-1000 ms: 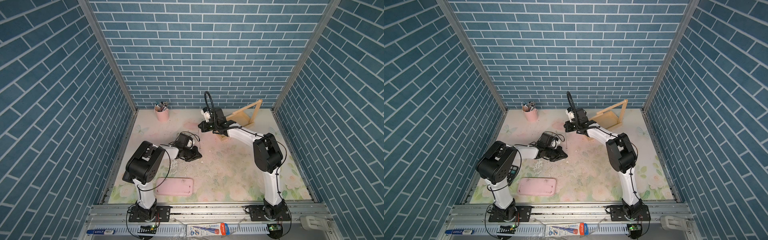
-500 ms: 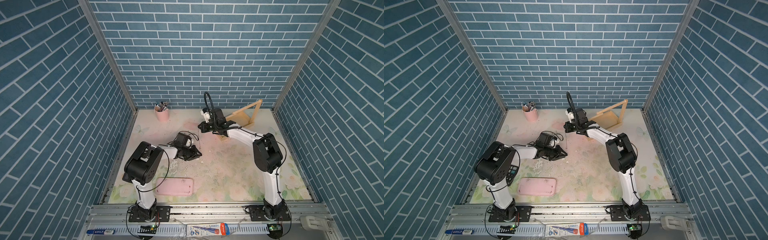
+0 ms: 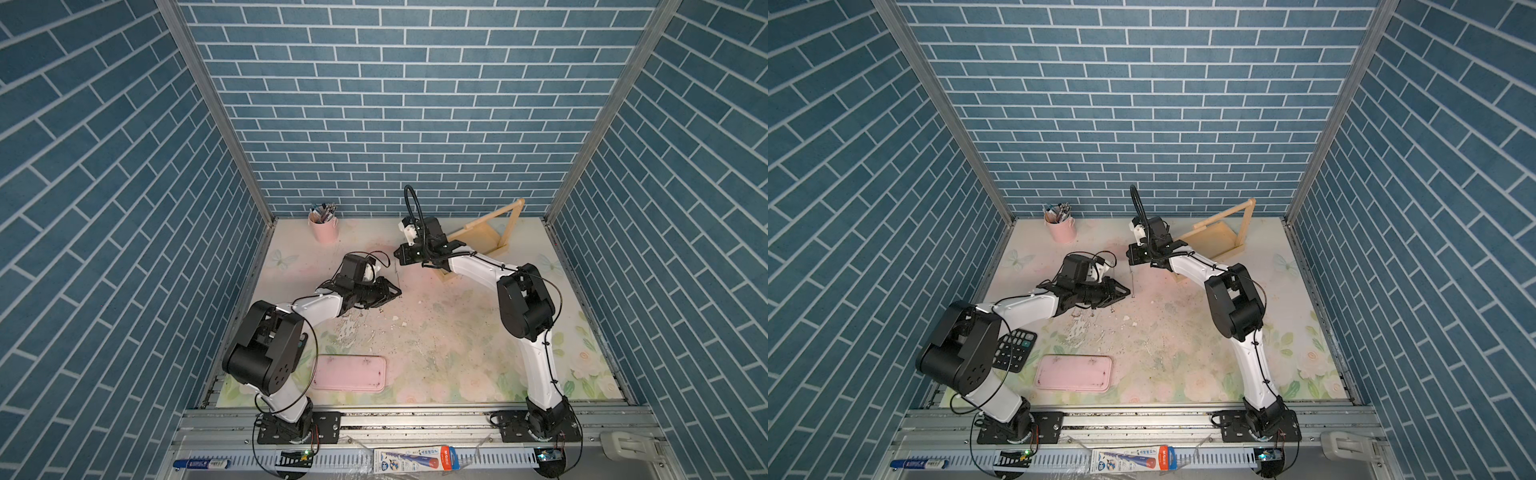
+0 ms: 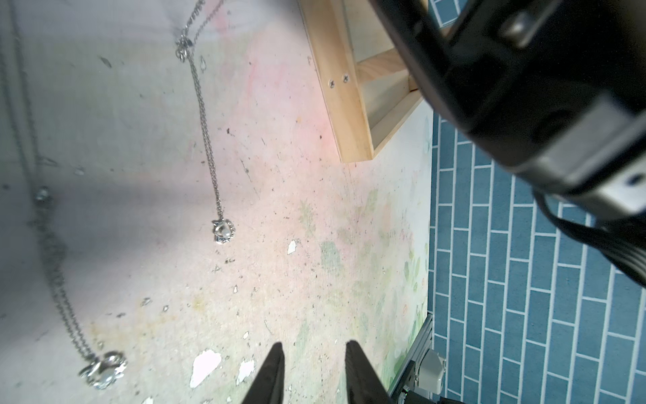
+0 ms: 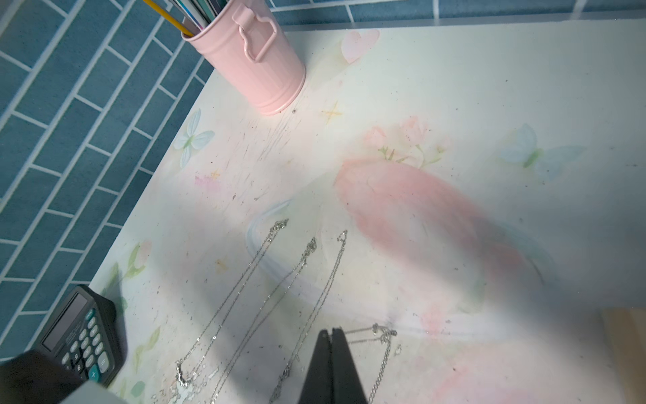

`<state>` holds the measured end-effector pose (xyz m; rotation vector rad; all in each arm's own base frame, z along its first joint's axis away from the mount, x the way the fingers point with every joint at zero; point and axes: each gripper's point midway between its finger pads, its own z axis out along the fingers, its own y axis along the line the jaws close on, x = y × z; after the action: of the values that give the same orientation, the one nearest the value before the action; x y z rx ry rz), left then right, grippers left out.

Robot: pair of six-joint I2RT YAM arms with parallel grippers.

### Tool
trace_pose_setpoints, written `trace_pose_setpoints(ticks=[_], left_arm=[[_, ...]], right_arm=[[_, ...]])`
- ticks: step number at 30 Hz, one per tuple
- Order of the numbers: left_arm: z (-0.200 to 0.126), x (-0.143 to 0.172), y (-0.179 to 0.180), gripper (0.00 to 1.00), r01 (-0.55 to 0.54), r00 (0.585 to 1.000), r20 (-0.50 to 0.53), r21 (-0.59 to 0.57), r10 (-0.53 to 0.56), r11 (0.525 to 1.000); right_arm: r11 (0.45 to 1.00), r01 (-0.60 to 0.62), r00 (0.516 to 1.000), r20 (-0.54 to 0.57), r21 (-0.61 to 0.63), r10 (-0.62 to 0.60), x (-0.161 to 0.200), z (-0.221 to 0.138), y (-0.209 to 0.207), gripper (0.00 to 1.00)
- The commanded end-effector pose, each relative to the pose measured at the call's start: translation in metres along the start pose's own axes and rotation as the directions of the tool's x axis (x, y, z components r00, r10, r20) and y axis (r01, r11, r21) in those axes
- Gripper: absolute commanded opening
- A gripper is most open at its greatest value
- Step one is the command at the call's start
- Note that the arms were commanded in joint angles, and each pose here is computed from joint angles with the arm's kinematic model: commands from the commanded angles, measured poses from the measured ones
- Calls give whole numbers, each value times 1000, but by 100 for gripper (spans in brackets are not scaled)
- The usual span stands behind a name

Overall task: Take the necklace off the jewelry display stand
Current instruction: Place the necklace at the center of the board.

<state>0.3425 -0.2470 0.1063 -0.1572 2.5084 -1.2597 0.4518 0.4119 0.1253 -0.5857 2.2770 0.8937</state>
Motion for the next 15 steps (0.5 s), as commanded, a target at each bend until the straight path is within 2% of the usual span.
trace_pose_setpoints(ticks=[1, 15], left_arm=[[-12, -1, 4, 33, 10, 1000, 10, -15, -10, 1000], [-39, -11, -10, 40, -4, 998, 67, 24, 3, 1000]], right_arm=[[1000, 9, 1000, -21, 11, -8, 3, 9, -7, 0], [998, -12, 1000, -10, 59, 12, -6, 26, -31, 0]])
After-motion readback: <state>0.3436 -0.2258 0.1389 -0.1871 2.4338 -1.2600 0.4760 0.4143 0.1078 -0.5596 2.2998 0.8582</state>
